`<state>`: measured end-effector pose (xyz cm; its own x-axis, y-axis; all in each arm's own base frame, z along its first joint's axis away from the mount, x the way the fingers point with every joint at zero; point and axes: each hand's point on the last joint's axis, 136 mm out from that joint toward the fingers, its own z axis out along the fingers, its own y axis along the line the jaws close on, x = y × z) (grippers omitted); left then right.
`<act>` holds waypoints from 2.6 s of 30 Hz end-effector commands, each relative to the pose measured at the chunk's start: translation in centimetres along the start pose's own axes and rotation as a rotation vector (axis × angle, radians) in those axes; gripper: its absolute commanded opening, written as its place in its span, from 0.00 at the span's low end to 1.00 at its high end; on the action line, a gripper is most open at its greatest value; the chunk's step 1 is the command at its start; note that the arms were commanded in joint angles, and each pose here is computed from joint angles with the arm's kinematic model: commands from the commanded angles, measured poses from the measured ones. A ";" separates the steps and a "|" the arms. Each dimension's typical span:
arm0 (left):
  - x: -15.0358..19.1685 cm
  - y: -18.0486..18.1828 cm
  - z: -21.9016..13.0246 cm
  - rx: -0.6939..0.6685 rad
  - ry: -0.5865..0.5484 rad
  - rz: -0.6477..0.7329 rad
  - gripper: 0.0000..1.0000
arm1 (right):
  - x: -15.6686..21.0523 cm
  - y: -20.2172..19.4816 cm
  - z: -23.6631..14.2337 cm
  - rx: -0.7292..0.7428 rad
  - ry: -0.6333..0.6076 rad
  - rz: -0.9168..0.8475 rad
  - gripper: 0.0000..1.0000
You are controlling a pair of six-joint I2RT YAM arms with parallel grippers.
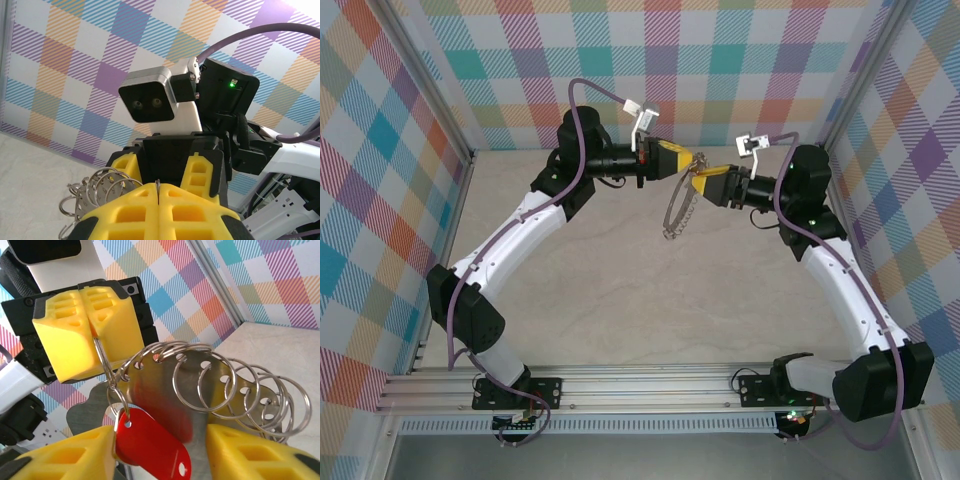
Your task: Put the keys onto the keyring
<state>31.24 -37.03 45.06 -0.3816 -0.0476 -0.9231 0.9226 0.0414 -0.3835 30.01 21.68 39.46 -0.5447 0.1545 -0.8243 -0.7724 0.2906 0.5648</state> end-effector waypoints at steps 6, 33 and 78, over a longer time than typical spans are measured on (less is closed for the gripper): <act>-2.1 -2.6 -0.7 0.028 -0.059 0.057 0.00 | -0.3 1.6 0.7 -0.060 0.000 -0.041 0.13; -1.8 -2.0 -0.7 -0.007 -0.120 0.020 0.00 | 0.7 1.1 3.9 -0.087 0.020 0.015 0.00; -2.3 -1.8 -1.1 -0.010 -0.203 -0.043 0.00 | -4.9 2.8 -0.5 -0.010 -0.195 0.015 0.42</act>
<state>32.38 -36.65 44.26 -0.4777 -0.1948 -0.8567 0.8610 0.0900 -0.5005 30.92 20.86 42.78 -0.5328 0.3302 -0.7792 -0.7176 0.3118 0.6228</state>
